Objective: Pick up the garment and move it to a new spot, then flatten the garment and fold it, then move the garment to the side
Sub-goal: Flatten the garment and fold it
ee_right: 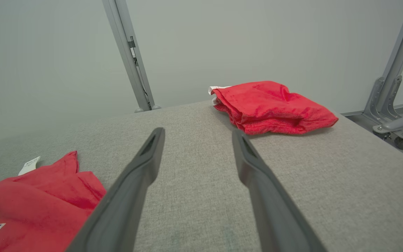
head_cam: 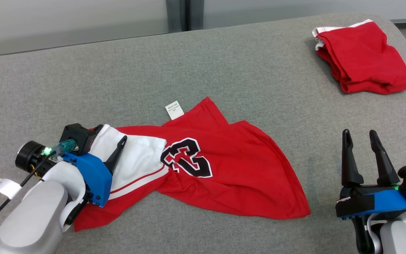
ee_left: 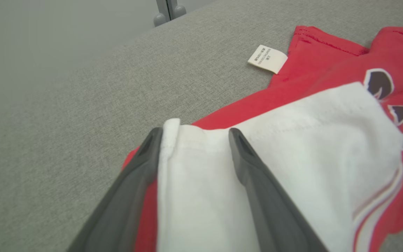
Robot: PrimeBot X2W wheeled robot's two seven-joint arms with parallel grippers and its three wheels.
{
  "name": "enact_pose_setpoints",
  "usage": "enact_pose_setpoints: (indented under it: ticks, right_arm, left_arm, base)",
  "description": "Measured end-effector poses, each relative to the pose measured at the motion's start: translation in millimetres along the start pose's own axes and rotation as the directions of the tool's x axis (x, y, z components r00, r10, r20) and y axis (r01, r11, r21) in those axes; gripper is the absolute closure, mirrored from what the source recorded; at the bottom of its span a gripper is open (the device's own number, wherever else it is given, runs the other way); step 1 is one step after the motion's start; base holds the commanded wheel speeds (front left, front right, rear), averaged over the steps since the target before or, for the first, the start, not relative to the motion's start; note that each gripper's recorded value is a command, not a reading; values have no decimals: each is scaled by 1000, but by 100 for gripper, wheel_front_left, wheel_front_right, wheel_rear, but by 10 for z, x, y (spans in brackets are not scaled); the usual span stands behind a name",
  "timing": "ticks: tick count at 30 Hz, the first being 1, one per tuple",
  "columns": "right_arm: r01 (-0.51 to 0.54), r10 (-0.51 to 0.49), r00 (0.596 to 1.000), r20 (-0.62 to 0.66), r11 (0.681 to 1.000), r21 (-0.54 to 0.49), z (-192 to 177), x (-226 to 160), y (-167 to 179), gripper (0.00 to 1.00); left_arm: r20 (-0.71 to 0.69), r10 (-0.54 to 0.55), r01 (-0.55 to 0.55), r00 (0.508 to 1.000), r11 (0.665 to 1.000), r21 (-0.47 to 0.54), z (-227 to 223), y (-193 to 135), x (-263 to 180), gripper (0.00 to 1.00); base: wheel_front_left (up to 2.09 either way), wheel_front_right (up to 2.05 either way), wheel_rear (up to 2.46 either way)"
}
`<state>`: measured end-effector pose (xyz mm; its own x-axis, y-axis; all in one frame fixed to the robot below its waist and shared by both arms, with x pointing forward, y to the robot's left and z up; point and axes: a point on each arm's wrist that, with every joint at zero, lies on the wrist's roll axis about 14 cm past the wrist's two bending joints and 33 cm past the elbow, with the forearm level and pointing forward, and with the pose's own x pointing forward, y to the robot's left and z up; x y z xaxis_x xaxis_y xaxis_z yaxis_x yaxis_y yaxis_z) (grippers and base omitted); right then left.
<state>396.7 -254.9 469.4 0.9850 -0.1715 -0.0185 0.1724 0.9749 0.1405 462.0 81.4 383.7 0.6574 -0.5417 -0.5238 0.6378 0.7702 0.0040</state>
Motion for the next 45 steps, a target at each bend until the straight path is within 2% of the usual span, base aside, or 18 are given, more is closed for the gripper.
enact_pose_setpoints:
  ticks: [5, 6, 7, 8, 9, 13, 19, 20, 27, 32, 38, 42, 43, 44, 45]
  right_arm:
    - [-6, 6, 1000, 1, 1000, 1, 5, -6, 18, 0]
    - [-5, 5, 1000, 1, 1000, 1, 6, -8, 18, 0]
    - [-5, 5, 1000, 1, 1000, 1, 7, -11, 15, 0]
    - [-4, 4, 1000, 1, 1000, 1, 10, -15, 11, 0]
    - [-3, 3, 1000, 2, 1000, 1, 12, -17, 7, 0]
    - [2, -2, 1000, 1, 1000, 0, 12, -28, -8, 0]
    - [1, -1, 1000, 16, 1000, 3, 66, -47, -6, 0]
    - [-9, 8, 1000, 21, 1000, 7, 88, -117, 22, 0]
    - [-47, 47, 999, 24, 999, 15, 92, -139, 155, 0]
    - [-85, 85, 996, 27, 996, 16, 88, -82, 294, 0]
    - [-118, 118, 993, 17, 993, 14, 47, -47, 413, 0]
    - [-136, 136, 991, 17, 991, 16, 42, -25, 482, 0]
    - [-140, 140, 990, 15, 990, 16, 38, -24, 495, 0]
    - [-142, 142, 990, 15, 990, 17, 37, -24, 504, 0]
    - [-145, 144, 989, 16, 989, 17, 39, -24, 512, 0]
  left_arm:
    - [-5, -20, 20, 1000, 1000, 15, 44, -46, -13, 0]
    - [-8, -23, 23, 1000, 1000, 16, 45, -51, -14, 20]
    - [-13, -24, 25, 1000, 999, 20, 41, -52, -13, 55]
    - [-15, -26, 26, 1000, 999, 25, 40, -54, -11, 73]
    - [-17, -27, 28, 999, 999, 27, 39, -59, -7, 100]
    - [-60, -12, 14, 998, 999, 38, -74, -2, -12, 100]
    - [-5, 8, -7, 1000, 999, 52, 51, 20, -57, 100]
    - [116, -7, -1, 993, 997, 71, 381, -106, -207, 100]
    - [174, -76, 72, 982, 997, 30, 405, -559, -587, 100]
    - [113, -135, 138, 984, 990, -17, 182, -897, -839, 100]
    - [-13, -247, 244, 969, 963, -118, -184, -1353, -1112, 100]
    - [-45, -269, 260, 962, 953, -155, -257, -1454, -1210, 100]
    - [-44, -266, 257, 963, 954, -158, -257, -1451, -1221, 91]
    - [-38, -257, 248, 966, 956, -159, -244, -1433, -1225, 52]
    - [-18, -246, 240, 969, 957, -160, -200, -1406, -1227, 0]
  base:
    - [0, 0, 0]
    - [0, 0, 0]
    - [0, 0, 0]
    - [0, 0, 0]
    - [0, 0, 0]
    - [0, 0, 0]
    - [0, 0, 0]
    - [0, 0, 0]
    - [0, 0, 0]
    - [0, 0, 0]
    - [0, 0, 0]
    - [0, 0, 0]
    - [0, 0, 0]
    - [0, 0, 0]
    - [0, 0, 0]
